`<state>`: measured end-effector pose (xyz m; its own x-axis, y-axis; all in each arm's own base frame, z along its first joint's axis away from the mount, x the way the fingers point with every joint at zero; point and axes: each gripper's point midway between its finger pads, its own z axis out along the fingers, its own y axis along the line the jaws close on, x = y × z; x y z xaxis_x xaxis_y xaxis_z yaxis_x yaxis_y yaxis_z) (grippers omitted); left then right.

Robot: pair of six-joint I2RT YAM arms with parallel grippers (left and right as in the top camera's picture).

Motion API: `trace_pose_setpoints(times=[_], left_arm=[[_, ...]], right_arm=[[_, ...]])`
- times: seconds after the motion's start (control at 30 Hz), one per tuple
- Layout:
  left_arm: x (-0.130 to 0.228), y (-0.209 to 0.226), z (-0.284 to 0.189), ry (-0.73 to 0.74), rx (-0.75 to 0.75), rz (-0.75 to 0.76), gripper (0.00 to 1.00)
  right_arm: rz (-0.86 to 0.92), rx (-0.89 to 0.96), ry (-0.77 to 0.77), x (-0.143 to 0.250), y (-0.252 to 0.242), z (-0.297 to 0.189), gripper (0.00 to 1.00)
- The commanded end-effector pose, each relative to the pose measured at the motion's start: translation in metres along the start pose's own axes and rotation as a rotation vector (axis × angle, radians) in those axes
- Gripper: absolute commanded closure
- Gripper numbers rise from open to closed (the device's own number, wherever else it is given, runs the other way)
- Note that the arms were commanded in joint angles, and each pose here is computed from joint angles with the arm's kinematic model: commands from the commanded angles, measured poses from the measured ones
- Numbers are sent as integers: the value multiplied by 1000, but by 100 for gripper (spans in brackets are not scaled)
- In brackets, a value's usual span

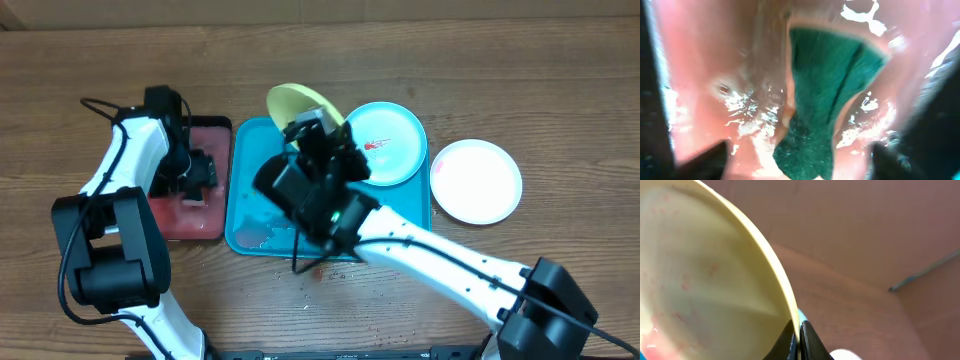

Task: Clean dirty plates on tray and stack at the side
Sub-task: 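Carry the yellow plate right and stack it on the white plate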

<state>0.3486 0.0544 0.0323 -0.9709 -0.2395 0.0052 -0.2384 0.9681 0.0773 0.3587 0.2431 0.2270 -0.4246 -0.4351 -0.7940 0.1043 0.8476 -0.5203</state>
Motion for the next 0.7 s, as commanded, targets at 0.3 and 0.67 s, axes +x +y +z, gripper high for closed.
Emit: trace_pose_setpoints(times=[0.3, 0.67], left_arm=[[-10, -25, -23, -52, 156, -14, 0], [-10, -25, -23, -52, 156, -13, 0]], right_arm=[[699, -282, 599, 79, -74, 85, 96], [1044, -254, 976, 208, -167, 120, 96]])
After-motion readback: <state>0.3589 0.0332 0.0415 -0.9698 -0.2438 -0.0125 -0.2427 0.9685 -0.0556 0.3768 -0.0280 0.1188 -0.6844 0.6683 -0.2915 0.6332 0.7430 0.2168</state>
